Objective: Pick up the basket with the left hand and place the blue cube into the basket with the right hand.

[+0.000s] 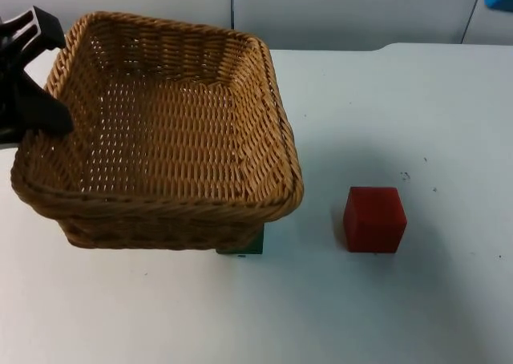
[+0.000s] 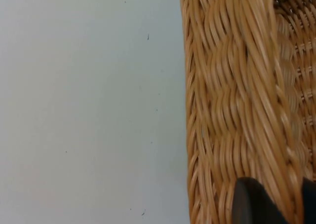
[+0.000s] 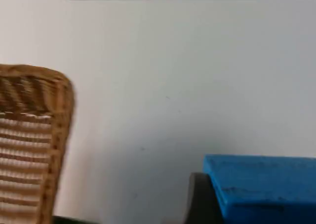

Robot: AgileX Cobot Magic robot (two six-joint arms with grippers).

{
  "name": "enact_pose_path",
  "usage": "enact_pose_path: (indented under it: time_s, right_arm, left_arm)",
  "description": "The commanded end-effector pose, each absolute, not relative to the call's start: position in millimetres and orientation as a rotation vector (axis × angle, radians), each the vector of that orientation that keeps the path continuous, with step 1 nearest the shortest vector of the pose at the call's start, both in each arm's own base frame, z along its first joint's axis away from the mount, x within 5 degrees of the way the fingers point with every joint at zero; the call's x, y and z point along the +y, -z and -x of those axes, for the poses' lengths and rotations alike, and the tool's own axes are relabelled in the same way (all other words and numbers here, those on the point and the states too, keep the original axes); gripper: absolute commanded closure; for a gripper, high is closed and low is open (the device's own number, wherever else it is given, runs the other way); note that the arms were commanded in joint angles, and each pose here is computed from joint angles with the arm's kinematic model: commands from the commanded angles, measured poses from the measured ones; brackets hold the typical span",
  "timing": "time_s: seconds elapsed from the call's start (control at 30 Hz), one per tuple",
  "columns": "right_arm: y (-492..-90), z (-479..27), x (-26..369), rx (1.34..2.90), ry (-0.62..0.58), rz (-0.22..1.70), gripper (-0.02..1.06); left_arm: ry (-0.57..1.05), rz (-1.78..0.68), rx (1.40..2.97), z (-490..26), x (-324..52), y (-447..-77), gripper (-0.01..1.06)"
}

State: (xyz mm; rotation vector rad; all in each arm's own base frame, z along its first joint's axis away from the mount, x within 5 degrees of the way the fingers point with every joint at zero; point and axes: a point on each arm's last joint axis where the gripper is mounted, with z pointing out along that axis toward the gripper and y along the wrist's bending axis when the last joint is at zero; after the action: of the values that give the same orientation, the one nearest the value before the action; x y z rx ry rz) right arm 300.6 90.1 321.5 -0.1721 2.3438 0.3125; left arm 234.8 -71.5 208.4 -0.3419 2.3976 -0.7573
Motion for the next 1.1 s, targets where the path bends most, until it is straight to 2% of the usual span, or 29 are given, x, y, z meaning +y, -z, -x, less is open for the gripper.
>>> enact_pose_path:
  time_s: [0.0,0.13,0.17,0.3,0.6,1.07]
  right_arm:
    - [-338,-295,111,2.299,-0.372,0.259,1.05]
    - [-352,-288,167,2.21,-0.473,0.435,1.05]
    - [-352,-288,167,2.21,-0.473,0.435,1.05]
    - [-350,-286,216,2.187,-0.54,0.575,1.05]
    - [-317,-295,287,2.229,-0.571,0.748,1.05]
    - [-246,-318,319,2.333,-0.528,0.79,1.05]
  left_arm:
    - [0.791,0.367,2.381,-234,-72,-212,1.05]
    - [0.791,0.367,2.381,-234,-72,-212,1.05]
    - [0.791,0.367,2.381,-234,-72,-212,1.05]
    - [0.796,0.371,2.38,-234,-73,-212,1.05]
    - [0.796,0.371,2.38,-234,-73,-212,1.05]
    - [0.799,0.368,2.382,-233,-73,-212,1.05]
